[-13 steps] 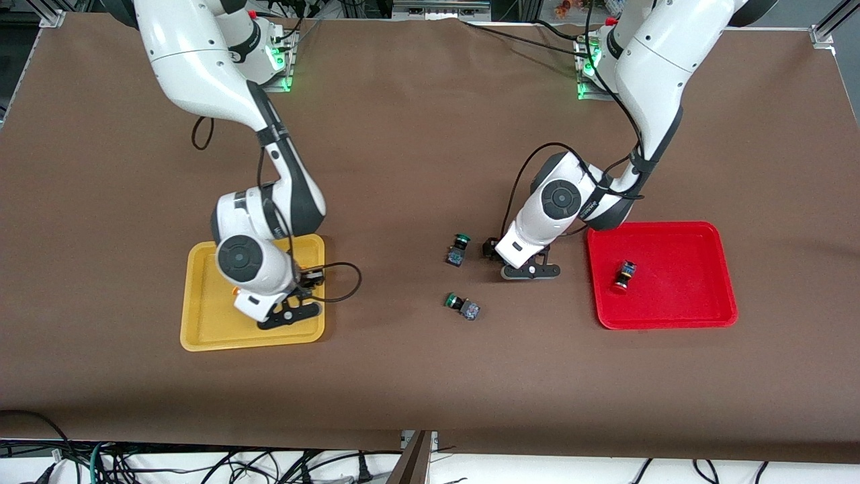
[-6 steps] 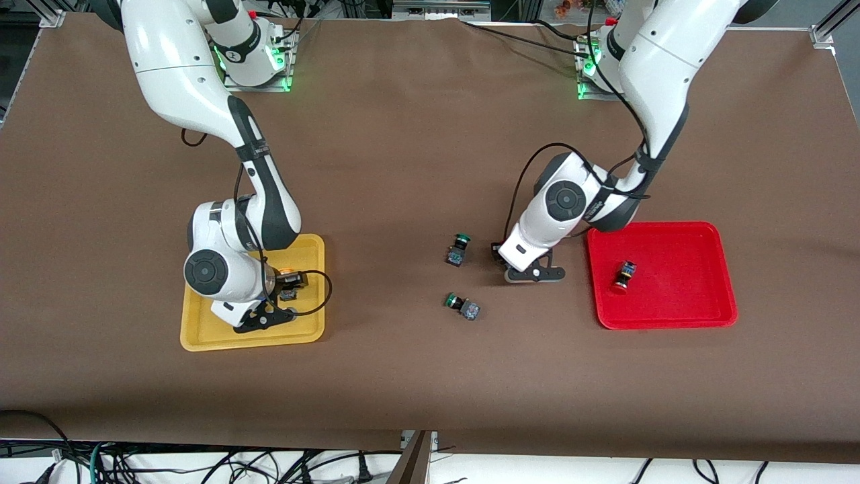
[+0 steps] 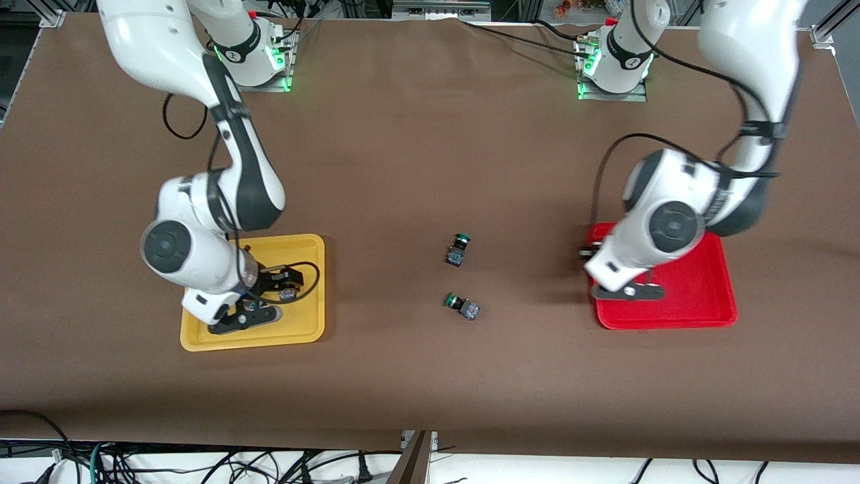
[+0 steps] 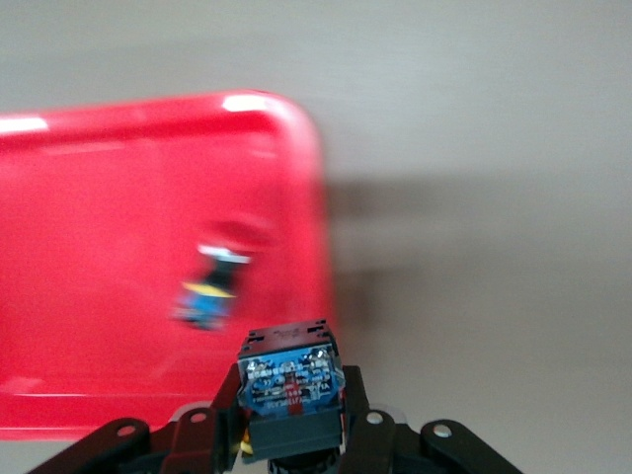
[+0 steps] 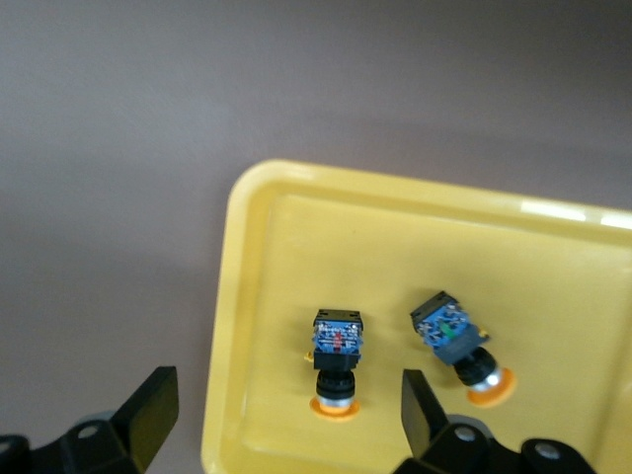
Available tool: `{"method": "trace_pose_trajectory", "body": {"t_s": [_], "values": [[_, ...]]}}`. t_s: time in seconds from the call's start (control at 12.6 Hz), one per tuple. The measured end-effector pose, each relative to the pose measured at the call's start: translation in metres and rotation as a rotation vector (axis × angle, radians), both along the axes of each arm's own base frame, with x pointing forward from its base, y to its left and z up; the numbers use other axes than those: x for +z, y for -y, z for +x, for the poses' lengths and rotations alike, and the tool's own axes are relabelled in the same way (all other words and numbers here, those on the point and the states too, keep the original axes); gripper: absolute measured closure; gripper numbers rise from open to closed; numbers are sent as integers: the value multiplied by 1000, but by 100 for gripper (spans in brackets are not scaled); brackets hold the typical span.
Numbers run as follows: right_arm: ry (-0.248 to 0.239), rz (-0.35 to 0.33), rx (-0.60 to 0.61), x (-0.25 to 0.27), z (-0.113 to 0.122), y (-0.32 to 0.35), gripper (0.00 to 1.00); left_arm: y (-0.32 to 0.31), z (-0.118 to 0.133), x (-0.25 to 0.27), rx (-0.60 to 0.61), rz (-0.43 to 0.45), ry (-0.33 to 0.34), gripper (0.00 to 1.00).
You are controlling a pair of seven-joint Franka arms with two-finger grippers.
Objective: Place red and yellow buttons in trays
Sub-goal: 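Carry orange button to yellow tray while the left gripper carries red to red tray, then open both grippers and lift them away from the trays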
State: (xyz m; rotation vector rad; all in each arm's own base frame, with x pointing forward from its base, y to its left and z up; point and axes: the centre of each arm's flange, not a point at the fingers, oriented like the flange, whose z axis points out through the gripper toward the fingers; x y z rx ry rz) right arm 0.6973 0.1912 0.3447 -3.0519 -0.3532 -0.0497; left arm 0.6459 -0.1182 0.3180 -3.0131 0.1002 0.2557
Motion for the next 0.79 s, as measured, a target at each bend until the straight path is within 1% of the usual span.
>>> {"method": "trace_pose_trajectory", "body": {"t_s": [0.08,0.16,0.24,0.4,0.47,0.63,0.71,0.79], "values": [[24,6,-9,23,0,7,0,-38,6,-1,-54,9,-16,58],[32,9,-17,40,-1,14,0,-73,9,-8,-97,7,-37,58],[9,9,-20,50,-6,18,0,-104,10,-19,-133,-8,-57,58],[-58,9,-41,71,-20,21,0,-149,13,-51,-189,-54,-57,58],[-82,12,-52,87,-28,23,0,-160,13,-69,-196,-71,-58,58],[-108,20,-86,129,-47,37,0,-162,10,-92,-202,-88,-71,58],[-110,23,-99,148,-57,50,0,-158,9,-96,-207,-92,-76,52],[-106,19,-111,163,-68,64,0,-155,9,-96,-211,-94,-76,41]]}}
